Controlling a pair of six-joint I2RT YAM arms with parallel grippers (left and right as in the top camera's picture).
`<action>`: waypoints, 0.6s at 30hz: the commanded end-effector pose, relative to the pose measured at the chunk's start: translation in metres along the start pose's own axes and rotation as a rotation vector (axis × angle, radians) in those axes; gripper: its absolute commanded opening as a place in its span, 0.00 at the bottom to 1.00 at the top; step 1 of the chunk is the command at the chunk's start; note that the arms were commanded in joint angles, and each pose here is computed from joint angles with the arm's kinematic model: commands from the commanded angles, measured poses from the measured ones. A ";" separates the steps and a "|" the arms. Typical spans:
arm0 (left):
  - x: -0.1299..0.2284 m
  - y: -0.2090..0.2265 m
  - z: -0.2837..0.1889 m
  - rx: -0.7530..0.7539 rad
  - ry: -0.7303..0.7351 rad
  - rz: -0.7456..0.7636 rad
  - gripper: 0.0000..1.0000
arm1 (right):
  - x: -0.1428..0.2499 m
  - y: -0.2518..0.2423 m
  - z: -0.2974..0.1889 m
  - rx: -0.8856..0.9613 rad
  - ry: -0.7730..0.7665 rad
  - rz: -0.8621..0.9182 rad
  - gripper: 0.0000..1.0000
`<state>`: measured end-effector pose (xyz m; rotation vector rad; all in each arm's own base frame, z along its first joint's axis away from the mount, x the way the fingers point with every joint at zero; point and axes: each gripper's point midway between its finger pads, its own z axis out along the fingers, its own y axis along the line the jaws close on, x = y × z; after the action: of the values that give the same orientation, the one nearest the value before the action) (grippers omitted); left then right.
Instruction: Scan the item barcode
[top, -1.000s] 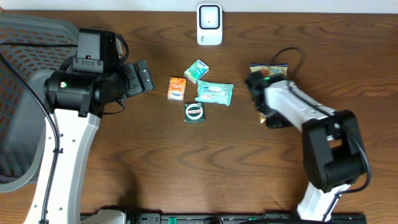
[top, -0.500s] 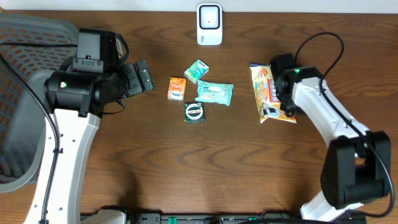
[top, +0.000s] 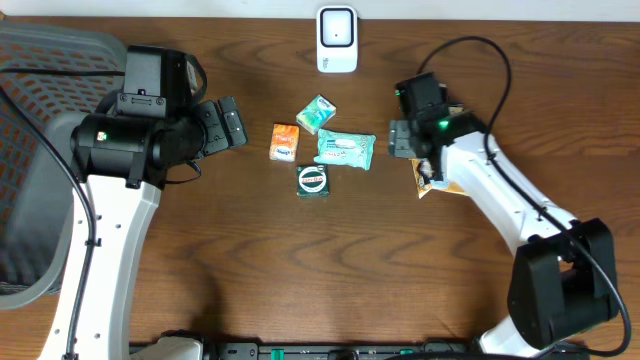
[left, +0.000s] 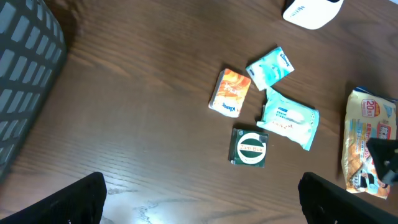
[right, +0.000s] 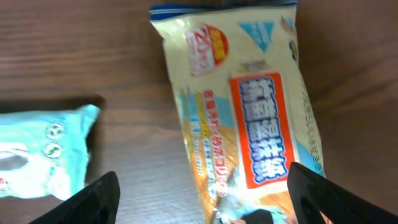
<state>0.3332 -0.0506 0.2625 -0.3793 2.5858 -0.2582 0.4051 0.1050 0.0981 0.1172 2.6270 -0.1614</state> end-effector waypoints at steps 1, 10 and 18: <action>-0.004 0.001 -0.003 -0.004 -0.012 0.003 0.98 | -0.006 -0.004 0.002 0.118 -0.057 -0.049 0.83; -0.004 0.001 -0.003 -0.004 -0.012 0.003 0.98 | 0.008 -0.013 0.039 0.383 -0.079 -0.164 0.90; -0.004 0.001 -0.003 -0.004 -0.012 0.003 0.98 | 0.027 -0.017 0.068 0.459 -0.031 -0.221 0.91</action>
<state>0.3332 -0.0506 0.2625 -0.3793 2.5858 -0.2582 0.4092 0.0853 0.0261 -0.0140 2.5625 -0.7501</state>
